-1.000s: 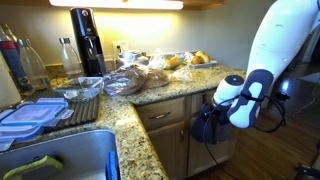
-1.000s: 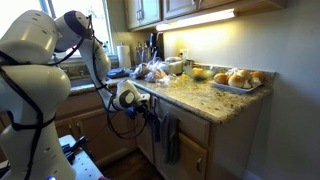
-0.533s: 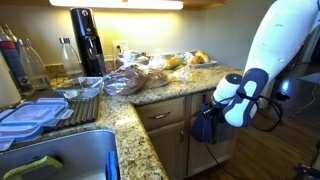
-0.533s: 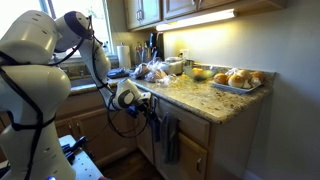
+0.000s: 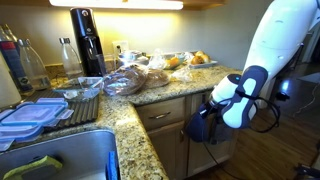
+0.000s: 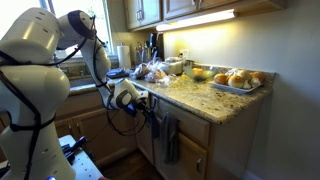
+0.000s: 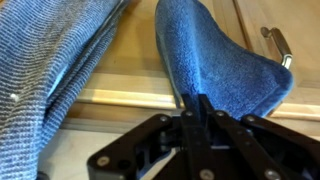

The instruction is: Place the left blue cloth onto the kitchen counter

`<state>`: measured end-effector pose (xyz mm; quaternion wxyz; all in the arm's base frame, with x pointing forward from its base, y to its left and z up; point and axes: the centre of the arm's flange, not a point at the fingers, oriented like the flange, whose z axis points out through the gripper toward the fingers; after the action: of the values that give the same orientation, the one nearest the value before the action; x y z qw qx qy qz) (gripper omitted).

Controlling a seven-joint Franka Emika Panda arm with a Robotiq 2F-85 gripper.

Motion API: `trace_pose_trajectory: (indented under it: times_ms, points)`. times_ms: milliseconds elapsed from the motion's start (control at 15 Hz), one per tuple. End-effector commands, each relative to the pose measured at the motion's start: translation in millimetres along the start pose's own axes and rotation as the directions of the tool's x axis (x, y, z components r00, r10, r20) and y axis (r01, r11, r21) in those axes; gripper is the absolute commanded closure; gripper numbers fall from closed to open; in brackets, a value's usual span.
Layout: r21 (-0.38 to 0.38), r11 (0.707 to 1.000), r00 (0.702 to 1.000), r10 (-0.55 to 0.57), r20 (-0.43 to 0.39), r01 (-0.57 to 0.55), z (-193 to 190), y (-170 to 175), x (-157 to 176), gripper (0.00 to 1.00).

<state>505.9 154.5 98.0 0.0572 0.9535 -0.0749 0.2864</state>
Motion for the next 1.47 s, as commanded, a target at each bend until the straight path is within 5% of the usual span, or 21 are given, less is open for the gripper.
trace_pose_trajectory:
  times_ms: [0, 533, 1400]
  points:
    - [0.080, 0.997, 0.999, -0.023, 0.029, 0.020, -34, 6, 9, 0.92]
    - [0.101, 0.993, 0.987, -0.070, 0.143, 0.056, -72, 16, 15, 0.92]
    - [0.098, 0.990, 0.976, -0.117, 0.186, 0.100, -133, 34, 31, 0.92]
